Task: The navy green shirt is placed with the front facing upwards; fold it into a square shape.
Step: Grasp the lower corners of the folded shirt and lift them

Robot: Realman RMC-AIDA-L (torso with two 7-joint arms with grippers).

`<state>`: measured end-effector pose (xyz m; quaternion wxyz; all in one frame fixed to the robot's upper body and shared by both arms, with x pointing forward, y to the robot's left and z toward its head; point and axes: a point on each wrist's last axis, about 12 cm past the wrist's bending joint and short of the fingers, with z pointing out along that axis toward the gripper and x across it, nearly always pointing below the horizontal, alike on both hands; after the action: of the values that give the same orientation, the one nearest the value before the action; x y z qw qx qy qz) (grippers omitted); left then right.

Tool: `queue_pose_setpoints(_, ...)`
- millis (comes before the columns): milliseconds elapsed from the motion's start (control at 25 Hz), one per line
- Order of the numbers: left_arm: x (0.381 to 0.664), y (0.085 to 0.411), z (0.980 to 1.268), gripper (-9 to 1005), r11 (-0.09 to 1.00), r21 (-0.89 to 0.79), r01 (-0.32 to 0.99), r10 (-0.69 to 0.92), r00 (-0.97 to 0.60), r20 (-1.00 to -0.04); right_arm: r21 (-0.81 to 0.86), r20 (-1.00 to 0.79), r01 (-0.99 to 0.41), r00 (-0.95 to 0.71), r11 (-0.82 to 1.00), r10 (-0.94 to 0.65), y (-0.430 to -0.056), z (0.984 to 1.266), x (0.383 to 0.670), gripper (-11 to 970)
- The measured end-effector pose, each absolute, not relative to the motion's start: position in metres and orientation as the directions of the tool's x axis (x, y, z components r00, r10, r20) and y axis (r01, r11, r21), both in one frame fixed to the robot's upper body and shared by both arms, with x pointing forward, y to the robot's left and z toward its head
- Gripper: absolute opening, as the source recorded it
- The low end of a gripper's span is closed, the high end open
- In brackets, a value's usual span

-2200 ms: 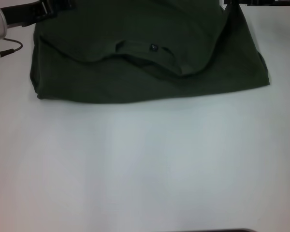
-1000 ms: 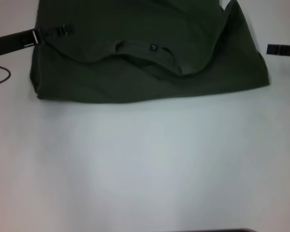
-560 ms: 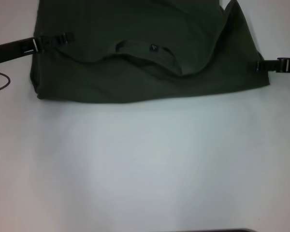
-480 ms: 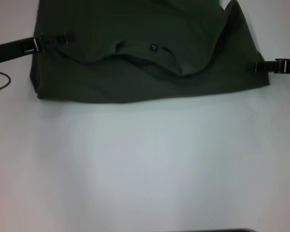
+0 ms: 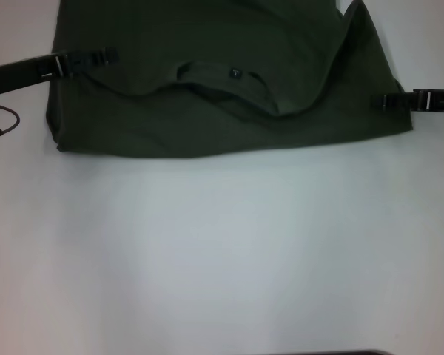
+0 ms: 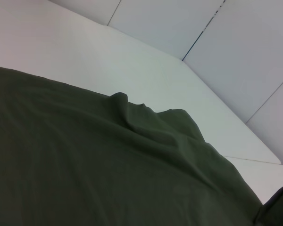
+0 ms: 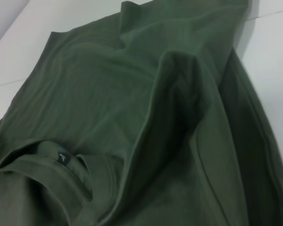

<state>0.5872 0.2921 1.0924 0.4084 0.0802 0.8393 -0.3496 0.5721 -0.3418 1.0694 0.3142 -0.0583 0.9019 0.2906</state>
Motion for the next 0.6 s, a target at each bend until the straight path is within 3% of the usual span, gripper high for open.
queue_pose_setpoints(360,0.5857,0.2950,1.0913,890,0.746,-0.521,0.414,-0.153,-0.655,-0.740,0.495,-0.589,-0.270,-0.803,0.826,0.090,-0.3407,1.0647,0.5714,674)
queue_pose_setpoints(600,0.5854,0.2952,1.0911,890,0.746,-0.522,0.413,-0.154,-0.657,-0.738,0.501,-0.584,-0.245,-0.803,0.830,0.116,-0.3495,1.0637,0.5677,409)
